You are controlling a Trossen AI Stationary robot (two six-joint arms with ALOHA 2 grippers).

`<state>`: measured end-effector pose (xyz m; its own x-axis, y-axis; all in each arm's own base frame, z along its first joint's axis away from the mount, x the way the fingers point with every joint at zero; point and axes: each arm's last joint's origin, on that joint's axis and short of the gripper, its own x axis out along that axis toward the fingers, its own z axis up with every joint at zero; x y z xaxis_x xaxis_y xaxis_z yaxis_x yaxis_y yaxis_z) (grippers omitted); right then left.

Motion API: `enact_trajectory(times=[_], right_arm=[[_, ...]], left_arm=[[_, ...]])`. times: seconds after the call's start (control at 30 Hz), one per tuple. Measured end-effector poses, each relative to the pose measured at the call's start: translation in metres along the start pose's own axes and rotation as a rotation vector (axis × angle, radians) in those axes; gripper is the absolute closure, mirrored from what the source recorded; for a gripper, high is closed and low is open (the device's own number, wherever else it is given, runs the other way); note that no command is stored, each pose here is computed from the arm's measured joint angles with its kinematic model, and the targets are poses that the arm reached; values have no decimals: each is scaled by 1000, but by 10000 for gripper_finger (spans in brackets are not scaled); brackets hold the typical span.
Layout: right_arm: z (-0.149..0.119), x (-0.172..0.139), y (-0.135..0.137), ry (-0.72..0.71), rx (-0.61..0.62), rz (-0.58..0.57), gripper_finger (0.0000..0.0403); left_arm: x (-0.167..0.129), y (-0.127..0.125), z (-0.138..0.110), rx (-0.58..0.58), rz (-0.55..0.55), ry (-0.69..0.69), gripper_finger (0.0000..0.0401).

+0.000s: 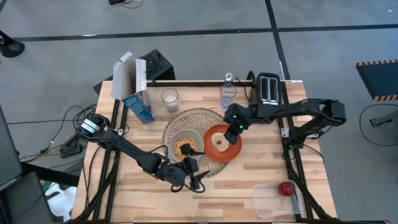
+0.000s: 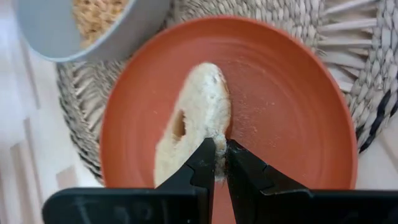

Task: Arrange a breakfast setting
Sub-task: Put the bagel from the toaster on the orange plate

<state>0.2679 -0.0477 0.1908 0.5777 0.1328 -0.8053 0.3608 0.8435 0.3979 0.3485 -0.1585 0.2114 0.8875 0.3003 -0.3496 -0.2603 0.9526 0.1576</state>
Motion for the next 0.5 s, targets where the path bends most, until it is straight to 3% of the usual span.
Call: enact_trajectory(times=[0.37, 0.5], right_arm=[[-6, 27, -11, 101, 11, -53, 346], [-6, 29, -12, 109, 14, -57, 328]], left_arm=[[0, 0, -2, 4, 2, 12, 58], [0, 0, -1, 3, 3, 13, 58]])
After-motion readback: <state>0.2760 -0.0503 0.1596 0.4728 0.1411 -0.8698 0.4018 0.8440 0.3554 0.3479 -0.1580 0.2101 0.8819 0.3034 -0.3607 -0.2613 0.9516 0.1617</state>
